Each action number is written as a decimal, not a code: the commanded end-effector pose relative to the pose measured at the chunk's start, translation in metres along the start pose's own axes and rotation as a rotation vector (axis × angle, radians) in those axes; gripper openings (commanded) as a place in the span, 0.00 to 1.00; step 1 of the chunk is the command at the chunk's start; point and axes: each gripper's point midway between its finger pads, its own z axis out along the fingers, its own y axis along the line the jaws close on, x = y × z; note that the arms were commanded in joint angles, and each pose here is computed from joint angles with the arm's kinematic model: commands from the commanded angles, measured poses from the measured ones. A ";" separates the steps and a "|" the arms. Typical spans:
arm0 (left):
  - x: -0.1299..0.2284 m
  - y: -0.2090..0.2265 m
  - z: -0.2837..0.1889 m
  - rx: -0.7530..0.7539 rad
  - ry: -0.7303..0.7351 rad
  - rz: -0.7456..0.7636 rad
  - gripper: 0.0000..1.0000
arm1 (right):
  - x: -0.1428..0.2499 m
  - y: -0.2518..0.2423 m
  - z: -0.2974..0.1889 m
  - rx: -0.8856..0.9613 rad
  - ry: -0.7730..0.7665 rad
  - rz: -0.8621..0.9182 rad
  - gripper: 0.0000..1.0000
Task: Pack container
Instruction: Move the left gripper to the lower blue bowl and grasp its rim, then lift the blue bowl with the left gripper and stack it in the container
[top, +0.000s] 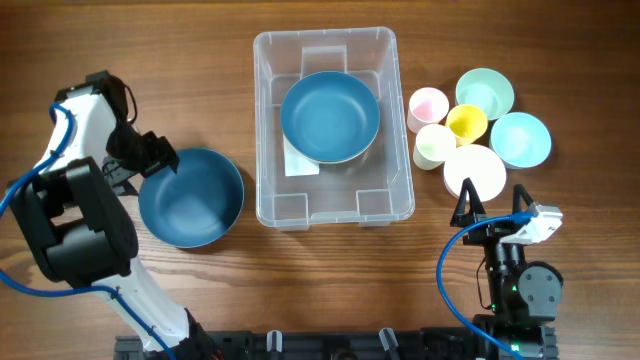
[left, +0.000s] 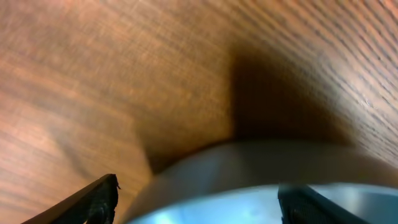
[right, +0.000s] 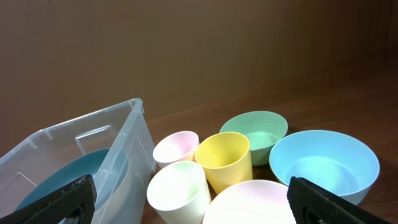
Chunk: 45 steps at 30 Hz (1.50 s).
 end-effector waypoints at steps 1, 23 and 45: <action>0.000 0.005 0.008 -0.015 -0.005 0.098 0.66 | 0.001 0.003 0.000 -0.017 0.005 0.007 1.00; -0.018 0.020 0.003 0.004 -0.055 0.050 0.04 | 0.001 0.003 0.000 -0.017 0.005 0.007 1.00; -0.036 -0.120 -0.233 0.492 -0.568 0.332 0.04 | 0.001 0.003 0.000 -0.017 0.005 0.007 1.00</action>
